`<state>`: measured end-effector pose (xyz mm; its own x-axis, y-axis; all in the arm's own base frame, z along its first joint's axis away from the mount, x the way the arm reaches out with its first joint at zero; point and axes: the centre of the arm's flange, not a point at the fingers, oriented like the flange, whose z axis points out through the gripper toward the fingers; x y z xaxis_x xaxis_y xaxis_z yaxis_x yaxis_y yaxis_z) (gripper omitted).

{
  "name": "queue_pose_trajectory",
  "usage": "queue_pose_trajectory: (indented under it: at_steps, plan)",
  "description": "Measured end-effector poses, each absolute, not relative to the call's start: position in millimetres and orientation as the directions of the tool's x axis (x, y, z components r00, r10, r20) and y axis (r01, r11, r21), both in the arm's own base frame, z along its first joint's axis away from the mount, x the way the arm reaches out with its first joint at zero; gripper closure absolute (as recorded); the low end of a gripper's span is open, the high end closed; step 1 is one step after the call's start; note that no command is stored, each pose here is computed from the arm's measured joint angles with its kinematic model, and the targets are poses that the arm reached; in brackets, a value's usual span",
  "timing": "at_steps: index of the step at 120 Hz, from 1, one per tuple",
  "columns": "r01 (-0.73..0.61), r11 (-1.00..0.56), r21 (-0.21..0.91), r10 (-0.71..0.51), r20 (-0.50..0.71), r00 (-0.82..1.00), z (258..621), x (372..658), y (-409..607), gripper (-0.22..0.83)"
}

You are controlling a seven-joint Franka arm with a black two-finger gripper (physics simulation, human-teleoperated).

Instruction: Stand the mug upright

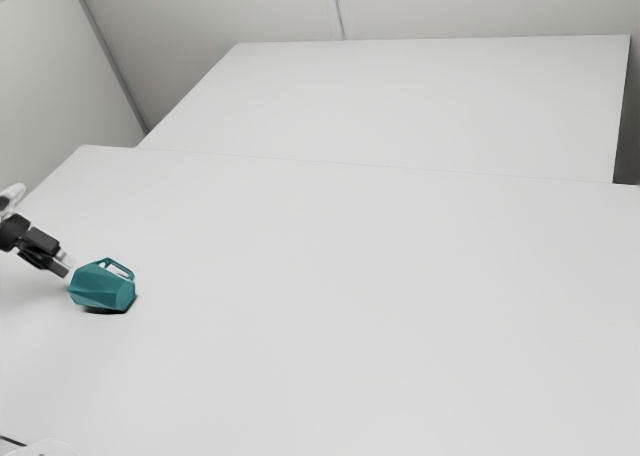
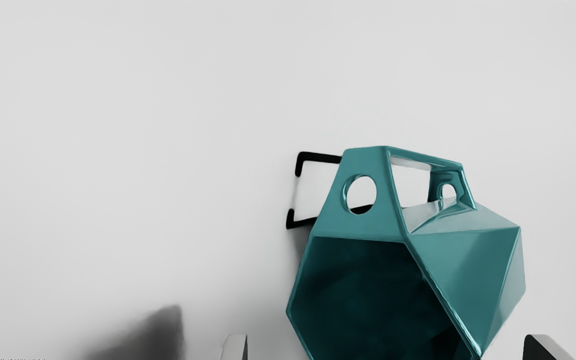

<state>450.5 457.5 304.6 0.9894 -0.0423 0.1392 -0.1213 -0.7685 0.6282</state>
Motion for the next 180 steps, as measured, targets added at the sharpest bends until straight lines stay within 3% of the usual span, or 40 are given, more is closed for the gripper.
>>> queue_pose_trajectory:
  at_steps: [24,51,99,180]
  plan:
    - [-0.13,-0.74,0.66,-0.031,0.16,0.987,301.8,436.9,441.5,0.0]
    - [-0.143,-0.723,0.675,-0.022,0.184,0.983,292.0,441.1,430.8,0.01]
    - [-0.158,-0.7,0.697,-0.011,0.21,0.978,288.6,444.1,423.7,0.42]
    - [-0.218,-0.617,0.756,-0.065,0.227,0.972,314.6,445.0,401.8,0.75]
